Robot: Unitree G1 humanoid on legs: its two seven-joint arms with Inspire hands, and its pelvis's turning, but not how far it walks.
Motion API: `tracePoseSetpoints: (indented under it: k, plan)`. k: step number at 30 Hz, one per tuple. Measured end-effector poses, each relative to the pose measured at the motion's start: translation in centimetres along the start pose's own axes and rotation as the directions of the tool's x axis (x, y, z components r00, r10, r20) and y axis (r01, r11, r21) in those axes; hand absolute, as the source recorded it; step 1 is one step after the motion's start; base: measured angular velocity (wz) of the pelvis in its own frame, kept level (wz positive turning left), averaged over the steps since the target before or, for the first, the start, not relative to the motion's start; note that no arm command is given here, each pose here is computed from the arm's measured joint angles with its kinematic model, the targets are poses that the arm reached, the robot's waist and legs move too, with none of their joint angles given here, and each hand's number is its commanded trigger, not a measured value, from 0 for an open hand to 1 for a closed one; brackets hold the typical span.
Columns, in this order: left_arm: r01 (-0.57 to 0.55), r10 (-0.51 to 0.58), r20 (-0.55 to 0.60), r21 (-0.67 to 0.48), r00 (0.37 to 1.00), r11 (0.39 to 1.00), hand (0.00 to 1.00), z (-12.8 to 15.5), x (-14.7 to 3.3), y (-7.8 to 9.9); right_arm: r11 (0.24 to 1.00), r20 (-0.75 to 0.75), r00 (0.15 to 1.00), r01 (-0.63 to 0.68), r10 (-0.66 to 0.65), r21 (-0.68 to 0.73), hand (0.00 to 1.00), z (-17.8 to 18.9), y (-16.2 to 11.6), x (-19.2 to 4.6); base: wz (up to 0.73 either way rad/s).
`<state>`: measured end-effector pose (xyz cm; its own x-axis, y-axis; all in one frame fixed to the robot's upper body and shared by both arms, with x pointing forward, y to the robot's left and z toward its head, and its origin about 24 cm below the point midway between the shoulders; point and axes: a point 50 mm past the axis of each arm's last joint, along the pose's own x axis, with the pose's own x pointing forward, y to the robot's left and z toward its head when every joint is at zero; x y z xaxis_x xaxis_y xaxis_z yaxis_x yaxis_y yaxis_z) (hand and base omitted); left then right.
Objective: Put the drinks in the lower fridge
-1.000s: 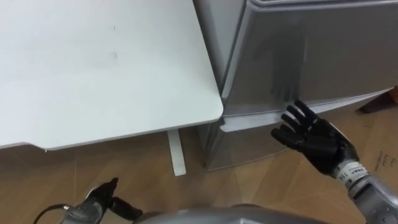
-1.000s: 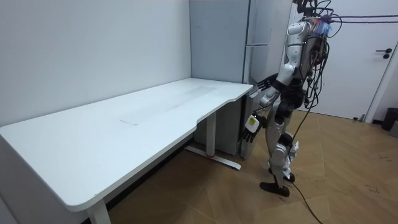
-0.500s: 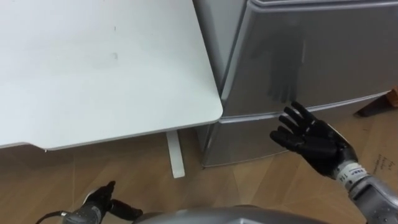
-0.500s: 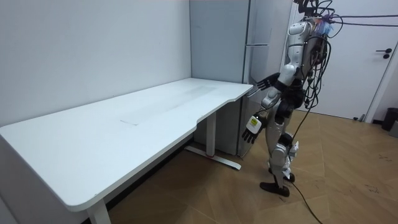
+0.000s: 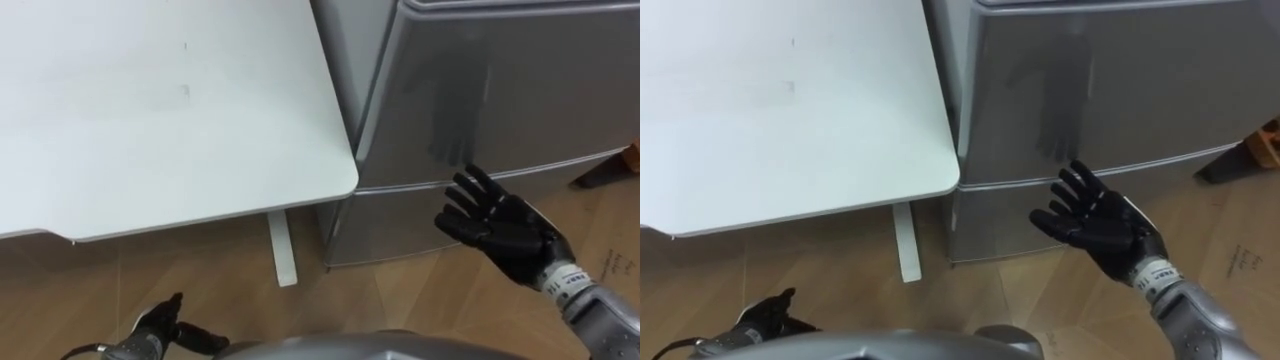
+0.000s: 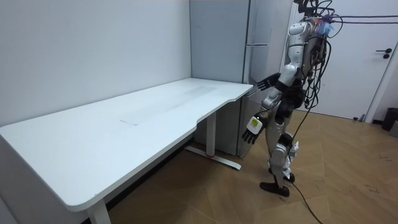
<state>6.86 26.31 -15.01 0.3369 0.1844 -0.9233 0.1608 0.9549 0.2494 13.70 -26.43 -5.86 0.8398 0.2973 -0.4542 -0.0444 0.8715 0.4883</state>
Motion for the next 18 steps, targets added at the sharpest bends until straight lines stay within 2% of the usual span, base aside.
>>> tracePoseSetpoints:
  k: [7,13,18]
  plan:
    - [-0.001,0.001,-0.001,-0.006,1.0,1.0,0.0,-0.2,-0.1,0.1,0.999,-0.188,0.982,-0.023,0.014,-0.049,0.0,-3.1,-0.4,0.3,0.13]
    - [0.017,-0.017,-0.004,-0.042,1.0,0.999,0.0,-0.2,0.0,-0.5,0.993,-0.397,0.916,0.013,-0.06,-0.121,0.0,-6.2,-1.7,-0.1,0.29]
    - [0.025,-0.025,-0.004,-0.048,1.0,0.999,0.0,-0.3,0.0,-0.8,0.992,-0.477,0.873,0.059,-0.104,-0.107,0.0,-8.0,-2.3,-0.7,0.14]
